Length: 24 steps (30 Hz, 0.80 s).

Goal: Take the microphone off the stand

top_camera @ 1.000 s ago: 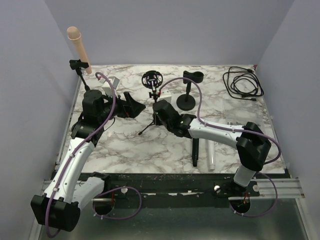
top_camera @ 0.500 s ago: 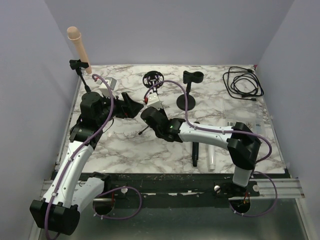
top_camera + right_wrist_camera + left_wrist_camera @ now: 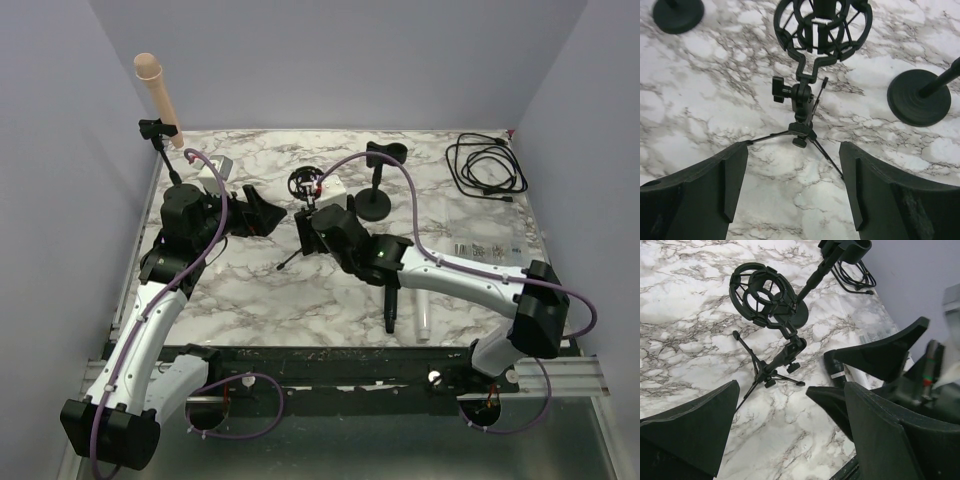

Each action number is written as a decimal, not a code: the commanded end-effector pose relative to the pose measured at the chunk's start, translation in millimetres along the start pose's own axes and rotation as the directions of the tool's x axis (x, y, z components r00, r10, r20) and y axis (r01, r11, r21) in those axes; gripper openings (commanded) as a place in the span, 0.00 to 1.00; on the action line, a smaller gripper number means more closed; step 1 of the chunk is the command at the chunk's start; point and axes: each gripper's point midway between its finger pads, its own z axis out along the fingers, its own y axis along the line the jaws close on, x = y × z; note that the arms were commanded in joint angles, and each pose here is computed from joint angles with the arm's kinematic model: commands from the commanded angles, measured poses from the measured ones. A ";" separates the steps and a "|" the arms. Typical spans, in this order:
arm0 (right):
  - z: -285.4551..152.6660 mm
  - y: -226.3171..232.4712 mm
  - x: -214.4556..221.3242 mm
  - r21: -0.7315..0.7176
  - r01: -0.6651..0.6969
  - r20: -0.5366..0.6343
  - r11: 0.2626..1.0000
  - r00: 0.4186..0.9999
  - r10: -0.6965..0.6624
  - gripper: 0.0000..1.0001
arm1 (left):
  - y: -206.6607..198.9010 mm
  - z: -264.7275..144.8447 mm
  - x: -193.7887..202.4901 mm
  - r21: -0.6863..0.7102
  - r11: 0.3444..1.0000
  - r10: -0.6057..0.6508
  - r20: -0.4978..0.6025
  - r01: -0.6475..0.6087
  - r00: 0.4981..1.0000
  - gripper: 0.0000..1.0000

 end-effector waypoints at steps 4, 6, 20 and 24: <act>-14.7 0.7 -16.8 -0.083 -0.085 0.022 0.993 0.996 0.087 0.82 | -1.1 -3.4 -7.7 0.001 1.000 0.022 0.037 -0.022 0.999 0.88; -9.7 -2.6 -15.7 -0.045 -0.117 0.027 0.992 0.993 0.119 0.80 | 0.0 -4.0 -8.0 -0.006 1.000 0.023 0.041 -0.023 0.999 0.88; 26.7 -0.5 62.6 -0.046 -0.174 0.048 0.984 0.983 0.177 0.80 | 1.6 -8.0 -11.5 -0.027 0.999 0.034 0.063 -0.032 0.997 0.88; 39.1 5.4 69.0 -0.061 -0.204 0.088 0.977 0.974 0.208 0.79 | 2.5 -7.6 -11.4 -0.030 0.999 0.033 0.064 -0.032 0.997 0.88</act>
